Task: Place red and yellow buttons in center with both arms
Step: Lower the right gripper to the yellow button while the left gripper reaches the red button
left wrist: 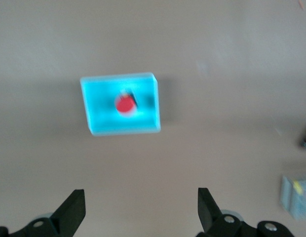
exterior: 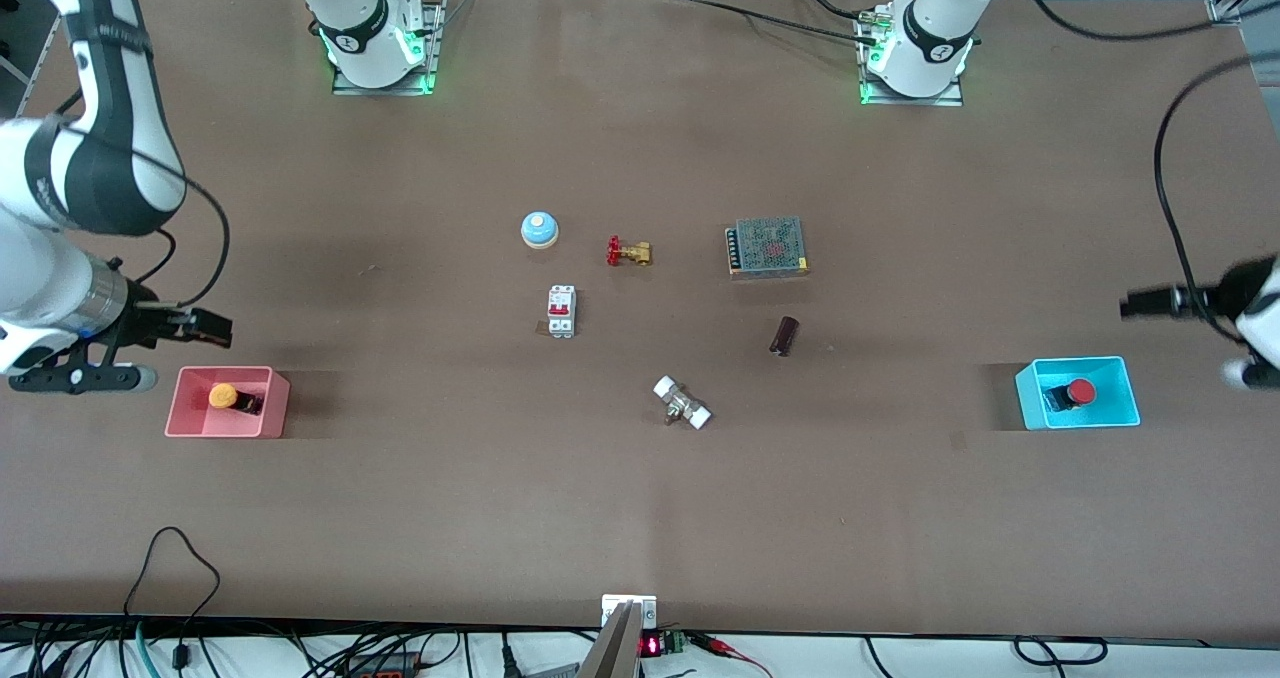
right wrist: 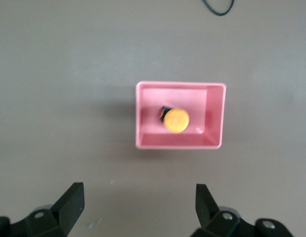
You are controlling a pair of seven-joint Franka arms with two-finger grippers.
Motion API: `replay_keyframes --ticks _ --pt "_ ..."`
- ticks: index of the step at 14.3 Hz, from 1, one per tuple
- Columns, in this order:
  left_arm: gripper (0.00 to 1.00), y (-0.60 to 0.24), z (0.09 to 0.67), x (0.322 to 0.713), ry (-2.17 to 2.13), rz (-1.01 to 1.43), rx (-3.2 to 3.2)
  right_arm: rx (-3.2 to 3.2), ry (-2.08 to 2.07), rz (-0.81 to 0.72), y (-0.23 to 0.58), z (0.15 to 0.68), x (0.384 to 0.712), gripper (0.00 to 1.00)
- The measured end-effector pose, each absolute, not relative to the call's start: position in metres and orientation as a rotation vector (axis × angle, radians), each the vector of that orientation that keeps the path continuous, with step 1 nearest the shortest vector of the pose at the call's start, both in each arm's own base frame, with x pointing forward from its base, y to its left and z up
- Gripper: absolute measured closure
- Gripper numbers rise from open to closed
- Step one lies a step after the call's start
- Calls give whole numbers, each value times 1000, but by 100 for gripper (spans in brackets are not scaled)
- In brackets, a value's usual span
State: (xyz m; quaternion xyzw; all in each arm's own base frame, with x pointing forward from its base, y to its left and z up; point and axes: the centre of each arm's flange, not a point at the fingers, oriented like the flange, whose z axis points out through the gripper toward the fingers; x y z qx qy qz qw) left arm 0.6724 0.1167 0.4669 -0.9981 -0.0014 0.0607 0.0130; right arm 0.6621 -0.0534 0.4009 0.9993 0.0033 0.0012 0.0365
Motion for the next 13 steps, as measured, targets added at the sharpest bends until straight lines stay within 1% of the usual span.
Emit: replay_keyframes --ticks 1,3,5,8,11,13 --pt "0 125 450 682 -10 128 -3098 3069 -6 26 -63 391 666 0" --pt "0 136 409 689 -20 84 -3091 3071 -18 48 -76 371 672 0" --pt "0 147 364 681 -41 91 -3092 3072 -23 80 -81 351 678 0" --pt "0 159 310 668 -56 -2 -3089 3066 -7 144 -89 321 686 0" --pt "0 153 264 650 -43 -69 -3087 3019 64 129 -91 293 687 0" --pt "0 149 244 641 -36 -127 -3083 3011 81 110 -92 278 687 0"
